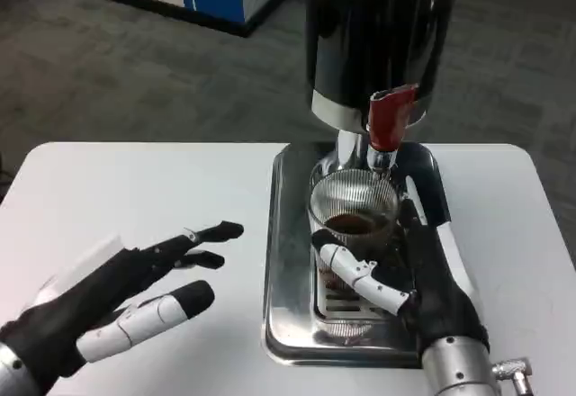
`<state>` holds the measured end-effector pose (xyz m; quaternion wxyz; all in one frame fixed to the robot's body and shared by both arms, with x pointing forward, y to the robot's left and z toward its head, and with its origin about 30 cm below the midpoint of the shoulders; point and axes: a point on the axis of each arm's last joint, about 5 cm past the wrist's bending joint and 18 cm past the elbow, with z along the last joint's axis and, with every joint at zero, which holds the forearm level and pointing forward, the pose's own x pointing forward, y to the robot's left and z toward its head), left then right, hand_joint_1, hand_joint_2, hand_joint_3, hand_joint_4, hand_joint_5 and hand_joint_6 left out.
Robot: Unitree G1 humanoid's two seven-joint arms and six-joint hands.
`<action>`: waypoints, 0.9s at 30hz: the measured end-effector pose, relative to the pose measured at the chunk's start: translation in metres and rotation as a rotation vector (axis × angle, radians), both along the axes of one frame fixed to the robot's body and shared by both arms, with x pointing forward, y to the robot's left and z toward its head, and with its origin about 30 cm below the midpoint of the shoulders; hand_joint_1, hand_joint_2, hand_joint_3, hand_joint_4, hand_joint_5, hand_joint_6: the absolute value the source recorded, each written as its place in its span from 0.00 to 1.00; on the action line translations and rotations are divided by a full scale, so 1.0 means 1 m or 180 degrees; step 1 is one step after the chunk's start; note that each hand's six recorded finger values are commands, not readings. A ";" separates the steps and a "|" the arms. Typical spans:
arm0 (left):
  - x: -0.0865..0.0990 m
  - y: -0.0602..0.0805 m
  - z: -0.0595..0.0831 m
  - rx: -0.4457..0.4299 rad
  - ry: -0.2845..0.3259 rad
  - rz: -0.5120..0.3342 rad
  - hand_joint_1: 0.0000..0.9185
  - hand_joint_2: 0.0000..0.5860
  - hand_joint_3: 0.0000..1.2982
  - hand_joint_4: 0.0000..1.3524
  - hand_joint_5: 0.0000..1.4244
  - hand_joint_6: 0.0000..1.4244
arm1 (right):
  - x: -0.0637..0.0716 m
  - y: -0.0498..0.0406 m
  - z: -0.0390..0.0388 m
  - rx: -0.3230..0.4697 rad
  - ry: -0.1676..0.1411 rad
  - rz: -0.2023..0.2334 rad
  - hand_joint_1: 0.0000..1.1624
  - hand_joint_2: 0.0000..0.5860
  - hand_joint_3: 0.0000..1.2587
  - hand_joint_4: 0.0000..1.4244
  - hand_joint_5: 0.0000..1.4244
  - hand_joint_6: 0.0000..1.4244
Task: Grasp the cup under the faucet to collect the drink, then remove the cup.
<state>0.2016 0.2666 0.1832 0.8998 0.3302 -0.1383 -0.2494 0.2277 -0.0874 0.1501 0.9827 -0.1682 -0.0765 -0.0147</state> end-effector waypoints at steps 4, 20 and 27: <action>-0.001 0.002 0.001 0.0004 0.0008 0.0025 0.00 0.13 0.14 0.06 0.13 0.09 | 0.000 0.0029 -0.0030 -0.0055 -0.0044 -0.0050 0.59 0.36 0.11 0.22 0.27 0.16; -0.005 0.005 -0.001 0.0000 0.0044 0.0085 0.00 0.11 0.14 0.07 0.13 0.08 | -0.003 0.0110 -0.0129 -0.0197 -0.0330 -0.0370 0.65 0.39 0.38 0.50 0.58 0.61; -0.005 0.006 -0.001 -0.0012 0.0049 0.0091 0.00 0.11 0.14 0.07 0.13 0.07 | -0.006 0.0104 -0.0168 -0.0199 -0.0405 -0.0531 0.69 0.34 0.54 0.63 0.76 0.83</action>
